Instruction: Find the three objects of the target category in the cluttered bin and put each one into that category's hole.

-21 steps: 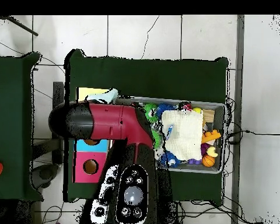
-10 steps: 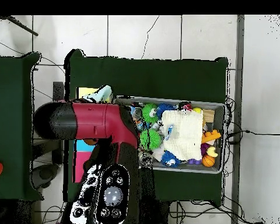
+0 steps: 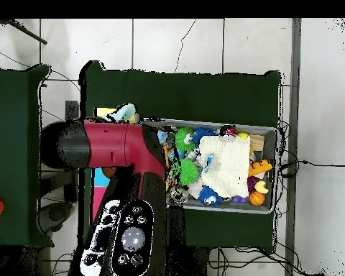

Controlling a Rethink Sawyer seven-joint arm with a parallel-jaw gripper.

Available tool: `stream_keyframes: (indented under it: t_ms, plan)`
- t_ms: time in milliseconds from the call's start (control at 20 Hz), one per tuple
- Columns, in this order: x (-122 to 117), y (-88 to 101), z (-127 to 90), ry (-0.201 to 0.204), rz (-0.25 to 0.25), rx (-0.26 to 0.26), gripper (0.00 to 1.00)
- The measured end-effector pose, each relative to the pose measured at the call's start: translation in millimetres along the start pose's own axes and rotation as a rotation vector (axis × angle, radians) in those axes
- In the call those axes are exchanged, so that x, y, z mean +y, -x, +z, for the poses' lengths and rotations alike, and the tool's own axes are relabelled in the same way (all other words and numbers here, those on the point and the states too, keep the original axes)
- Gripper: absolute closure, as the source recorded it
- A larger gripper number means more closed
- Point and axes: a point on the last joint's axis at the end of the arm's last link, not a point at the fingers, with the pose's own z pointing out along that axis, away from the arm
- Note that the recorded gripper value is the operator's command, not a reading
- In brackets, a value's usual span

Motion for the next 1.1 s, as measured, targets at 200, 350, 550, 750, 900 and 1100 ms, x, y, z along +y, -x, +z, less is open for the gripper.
stream_keyframes:
  t_ms: [200, 350, 550, 750, 900, 1100]
  plan:
    - [-0.6, 0.4, 0.2, -0.001, 0.0, 0.0, 1.0]
    - [-0.7, -0.4, 2.4, -0.002, 0.001, 0.003, 1.0]
    - [-0.3, -5.0, 14.2, -0.004, -0.001, 0.021, 1.0]
    - [0.0, -8.5, 25.5, -0.008, -0.003, 0.029, 1.0]
    - [0.3, -10.5, 37.5, -0.012, -0.005, 0.023, 1.0]
    - [0.0, -11.8, 49.8, -0.018, -0.007, 0.01, 1.0]
